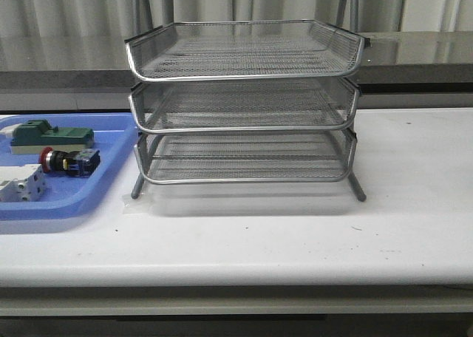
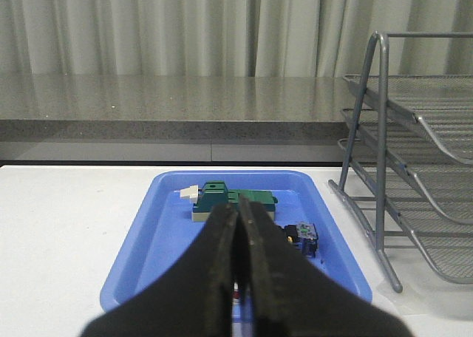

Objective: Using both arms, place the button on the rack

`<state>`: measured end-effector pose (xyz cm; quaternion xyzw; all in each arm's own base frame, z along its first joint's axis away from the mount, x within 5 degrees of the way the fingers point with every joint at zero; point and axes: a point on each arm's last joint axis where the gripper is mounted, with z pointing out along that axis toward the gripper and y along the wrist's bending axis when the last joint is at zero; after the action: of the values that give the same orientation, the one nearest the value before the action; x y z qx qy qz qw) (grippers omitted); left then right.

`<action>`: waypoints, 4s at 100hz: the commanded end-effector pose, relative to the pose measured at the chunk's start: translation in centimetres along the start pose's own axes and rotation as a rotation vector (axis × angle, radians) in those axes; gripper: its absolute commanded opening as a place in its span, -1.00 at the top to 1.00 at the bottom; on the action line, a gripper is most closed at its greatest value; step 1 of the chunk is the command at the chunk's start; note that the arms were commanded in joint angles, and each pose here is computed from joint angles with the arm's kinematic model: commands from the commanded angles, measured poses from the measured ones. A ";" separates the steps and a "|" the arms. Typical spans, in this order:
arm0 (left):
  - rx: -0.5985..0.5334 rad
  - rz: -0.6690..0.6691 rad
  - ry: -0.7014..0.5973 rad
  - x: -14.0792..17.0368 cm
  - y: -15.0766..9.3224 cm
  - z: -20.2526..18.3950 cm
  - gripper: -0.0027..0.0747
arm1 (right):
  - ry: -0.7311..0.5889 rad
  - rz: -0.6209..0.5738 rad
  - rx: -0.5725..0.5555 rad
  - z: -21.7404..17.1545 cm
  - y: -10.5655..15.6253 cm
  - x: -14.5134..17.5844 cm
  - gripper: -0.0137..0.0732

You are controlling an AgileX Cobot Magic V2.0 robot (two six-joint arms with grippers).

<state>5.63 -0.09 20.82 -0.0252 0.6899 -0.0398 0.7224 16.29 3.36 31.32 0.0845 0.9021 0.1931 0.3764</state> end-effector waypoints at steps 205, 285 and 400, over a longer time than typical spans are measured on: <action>0.013 -0.015 -0.085 0.1 0.0 -0.2 0.98 | 0.079 0.371 -0.452 20.4 0.1 -3.8 -0.36; 0.013 -0.015 -0.085 0.1 0.0 -0.2 0.98 | 0.181 0.404 -0.449 20.8 -0.8 -0.7 0.65; 0.013 -0.015 -0.085 0.1 0.0 -0.2 0.98 | 0.209 0.261 -0.436 13.5 -1.9 7.2 -0.06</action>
<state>5.63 -0.09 20.82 -0.0252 0.6899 -0.0398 0.7224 20.88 7.46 16.08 0.1153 0.8660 0.4257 0.2357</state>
